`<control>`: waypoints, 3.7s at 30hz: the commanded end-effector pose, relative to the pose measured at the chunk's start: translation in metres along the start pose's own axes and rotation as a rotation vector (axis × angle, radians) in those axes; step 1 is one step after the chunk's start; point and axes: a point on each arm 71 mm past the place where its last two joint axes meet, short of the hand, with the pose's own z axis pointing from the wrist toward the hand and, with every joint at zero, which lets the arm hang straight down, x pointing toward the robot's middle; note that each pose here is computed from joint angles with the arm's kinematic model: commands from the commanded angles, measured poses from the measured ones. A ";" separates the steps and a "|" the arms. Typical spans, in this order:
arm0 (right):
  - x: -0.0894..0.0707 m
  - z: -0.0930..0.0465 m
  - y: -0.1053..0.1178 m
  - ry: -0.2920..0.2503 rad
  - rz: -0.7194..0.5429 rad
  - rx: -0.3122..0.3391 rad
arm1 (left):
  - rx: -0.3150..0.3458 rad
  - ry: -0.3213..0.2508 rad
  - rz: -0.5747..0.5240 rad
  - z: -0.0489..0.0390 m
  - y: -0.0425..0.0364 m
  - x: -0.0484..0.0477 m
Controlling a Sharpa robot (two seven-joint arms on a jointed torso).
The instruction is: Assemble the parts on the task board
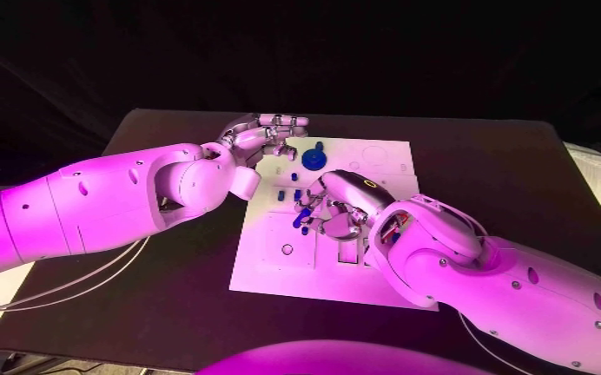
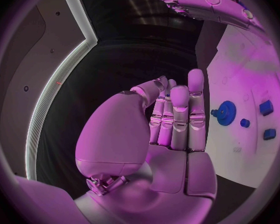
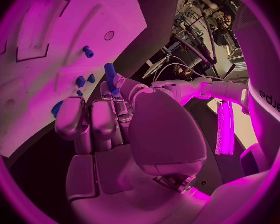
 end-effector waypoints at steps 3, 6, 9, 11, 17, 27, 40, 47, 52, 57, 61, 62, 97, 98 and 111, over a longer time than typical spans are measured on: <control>0.017 0.003 0.002 0.068 0.001 -0.054 | 0.019 0.001 0.003 0.0012 -0.0016 -0.0011; 0.025 0.004 0.002 0.083 0.000 -0.057 | 0.020 -0.002 0.004 0.0015 -0.0017 -0.0020; 0.032 0.006 0.003 0.094 -0.001 -0.058 | 0.020 -0.003 0.004 0.0017 -0.0018 -0.0027; 0.035 0.007 0.002 0.098 -0.004 -0.053 | 0.020 -0.004 0.005 0.0017 -0.0018 -0.0030; 0.039 0.009 0.000 0.089 -0.025 -0.032 | 0.018 -0.004 0.005 0.0022 -0.0015 -0.0030; 0.041 0.010 -0.001 0.090 -0.068 -0.017 | 0.013 -0.005 0.005 0.0027 -0.0011 -0.0041; 0.052 0.012 -0.003 0.157 -0.134 -0.010 | 0.010 -0.002 0.004 0.0030 -0.0008 -0.0034; 0.055 0.013 0.000 0.173 -0.155 -0.017 | 0.010 -0.001 0.004 0.0031 -0.0007 -0.0030; 0.056 0.014 0.004 0.169 -0.182 -0.037 | 0.009 0.000 0.004 0.0031 -0.0006 -0.0028; 0.059 0.015 0.008 0.170 -0.206 -0.066 | 0.008 -0.001 0.004 0.0034 -0.0005 -0.0023; 0.060 0.016 0.010 0.163 -0.210 -0.078 | 0.007 0.002 0.003 0.0036 -0.0003 -0.0012; 0.060 0.016 0.010 0.159 -0.209 -0.080 | 0.007 0.001 0.003 0.0037 -0.0003 -0.0011; -0.043 -0.082 -0.075 -0.057 0.068 0.321 | 0.045 -0.045 0.016 0.0040 -0.0023 -0.0070; -0.044 -0.086 -0.078 -0.051 0.065 0.343 | 0.046 -0.047 0.016 0.0037 -0.0022 -0.0074; -0.043 -0.118 -0.109 0.032 -0.057 0.515 | 0.032 -0.043 -0.002 0.0027 0.0037 -0.0057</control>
